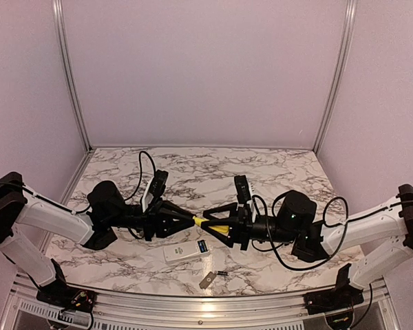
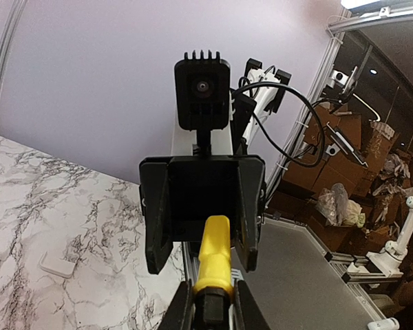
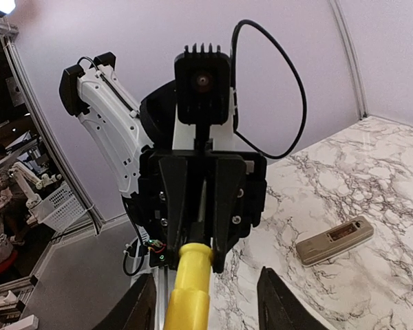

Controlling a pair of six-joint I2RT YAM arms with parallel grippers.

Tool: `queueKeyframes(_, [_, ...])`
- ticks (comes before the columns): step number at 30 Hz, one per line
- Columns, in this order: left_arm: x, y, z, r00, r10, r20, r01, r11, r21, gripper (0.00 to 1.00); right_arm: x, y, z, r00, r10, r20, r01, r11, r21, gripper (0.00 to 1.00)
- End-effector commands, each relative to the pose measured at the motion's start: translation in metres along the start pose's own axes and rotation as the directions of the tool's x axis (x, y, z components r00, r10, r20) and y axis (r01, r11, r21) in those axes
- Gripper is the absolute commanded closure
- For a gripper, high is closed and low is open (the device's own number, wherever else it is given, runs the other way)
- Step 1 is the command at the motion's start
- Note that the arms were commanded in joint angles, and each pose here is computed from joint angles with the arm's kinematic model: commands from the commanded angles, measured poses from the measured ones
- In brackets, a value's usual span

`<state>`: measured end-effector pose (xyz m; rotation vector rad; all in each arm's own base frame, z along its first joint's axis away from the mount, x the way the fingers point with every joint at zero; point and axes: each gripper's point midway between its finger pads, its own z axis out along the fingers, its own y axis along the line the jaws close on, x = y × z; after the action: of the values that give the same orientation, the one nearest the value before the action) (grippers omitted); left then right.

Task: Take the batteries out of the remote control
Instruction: Pass from the left arm to the right

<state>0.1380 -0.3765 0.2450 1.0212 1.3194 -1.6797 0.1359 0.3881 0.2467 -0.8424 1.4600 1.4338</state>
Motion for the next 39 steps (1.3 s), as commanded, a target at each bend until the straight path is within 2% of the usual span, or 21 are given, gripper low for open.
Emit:
queueKeyframes(1, [-0.018, -0.007, 0.002, 0.998, 0.05, 0.047, -0.051, 0.999, 0.012, 1.0, -0.018, 0.011, 0.011, 0.999, -0.016, 0.048, 0.019, 0.999, -0.045, 0.56])
queueKeyframes(18, [-0.019, -0.005, -0.001, 0.996, 0.06, 0.062, -0.059, 0.998, -0.013, 1.0, -0.014, 0.009, 0.02, 0.999, -0.004, 0.039, 0.005, 0.999, -0.048, 0.75])
queueKeyframes(25, [-0.019, -0.005, -0.001, 0.996, 0.061, 0.063, -0.06, 0.998, -0.015, 1.0, -0.011, 0.008, 0.024, 1.0, 0.0, 0.026, 0.001, 0.999, -0.051, 0.74])
queueKeyframes(31, [-0.018, -0.004, 0.0, 0.996, 0.06, 0.06, -0.059, 0.998, -0.014, 1.0, -0.012, 0.007, 0.024, 1.0, -0.002, 0.025, 0.003, 0.999, -0.047, 0.88])
queueKeyframes(39, [-0.013, -0.002, 0.001, 0.998, 0.053, 0.037, -0.053, 0.998, -0.017, 1.0, -0.009, 0.005, 0.024, 1.0, -0.003, 0.015, 0.004, 0.999, -0.037, 1.0])
